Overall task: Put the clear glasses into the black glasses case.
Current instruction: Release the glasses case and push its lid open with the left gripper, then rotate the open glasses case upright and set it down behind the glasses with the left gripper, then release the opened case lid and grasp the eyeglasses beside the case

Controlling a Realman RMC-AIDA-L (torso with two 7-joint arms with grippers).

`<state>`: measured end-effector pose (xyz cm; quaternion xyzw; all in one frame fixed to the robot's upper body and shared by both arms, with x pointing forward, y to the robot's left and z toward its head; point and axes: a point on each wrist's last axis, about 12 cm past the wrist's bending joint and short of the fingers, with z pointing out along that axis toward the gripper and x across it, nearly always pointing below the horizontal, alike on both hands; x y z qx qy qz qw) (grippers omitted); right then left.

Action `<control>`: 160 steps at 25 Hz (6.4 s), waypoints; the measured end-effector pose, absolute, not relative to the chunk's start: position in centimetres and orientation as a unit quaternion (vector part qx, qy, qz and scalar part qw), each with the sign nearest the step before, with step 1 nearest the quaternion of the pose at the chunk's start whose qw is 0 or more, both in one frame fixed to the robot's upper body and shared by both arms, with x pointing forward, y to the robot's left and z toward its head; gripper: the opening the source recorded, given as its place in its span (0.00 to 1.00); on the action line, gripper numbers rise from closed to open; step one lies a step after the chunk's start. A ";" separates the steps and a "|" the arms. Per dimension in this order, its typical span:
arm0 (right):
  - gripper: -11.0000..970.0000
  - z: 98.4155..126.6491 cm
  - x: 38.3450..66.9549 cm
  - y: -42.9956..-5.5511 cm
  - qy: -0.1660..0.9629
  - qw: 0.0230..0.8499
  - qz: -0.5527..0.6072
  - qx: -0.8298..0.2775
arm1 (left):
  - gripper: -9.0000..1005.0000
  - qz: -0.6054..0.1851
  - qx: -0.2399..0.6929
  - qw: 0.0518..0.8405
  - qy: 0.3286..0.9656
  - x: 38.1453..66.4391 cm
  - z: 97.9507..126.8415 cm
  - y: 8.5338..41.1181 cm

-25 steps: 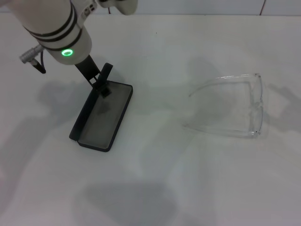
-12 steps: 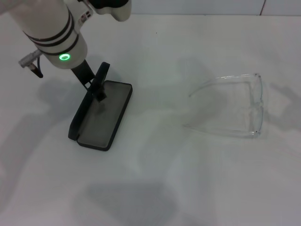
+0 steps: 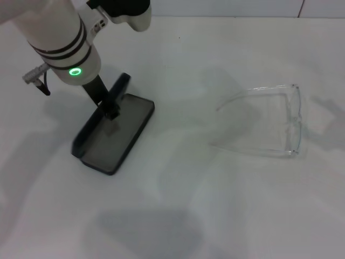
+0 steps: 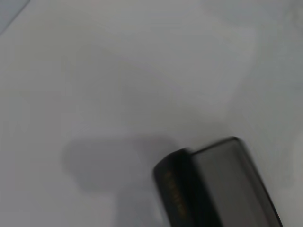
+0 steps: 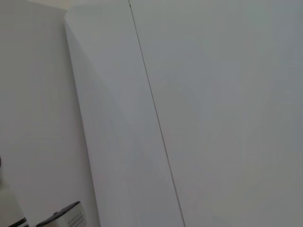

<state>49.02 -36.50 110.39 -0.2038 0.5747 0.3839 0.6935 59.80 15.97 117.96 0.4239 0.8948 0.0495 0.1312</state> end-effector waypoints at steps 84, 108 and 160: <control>0.86 110.0 47.9 -37.6 0.576 0.712 0.364 -0.169 | 0.39 0.051 0.503 0.130 0.853 59.2 117.5 14.6; 0.85 109.4 44.6 -39.5 0.568 0.738 0.341 -0.125 | 0.26 0.104 0.661 0.241 0.703 57.5 116.7 6.9; 0.83 119.1 55.0 -34.6 0.794 0.411 0.365 -0.260 | 0.43 -0.236 0.475 0.591 0.608 54.7 128.0 12.4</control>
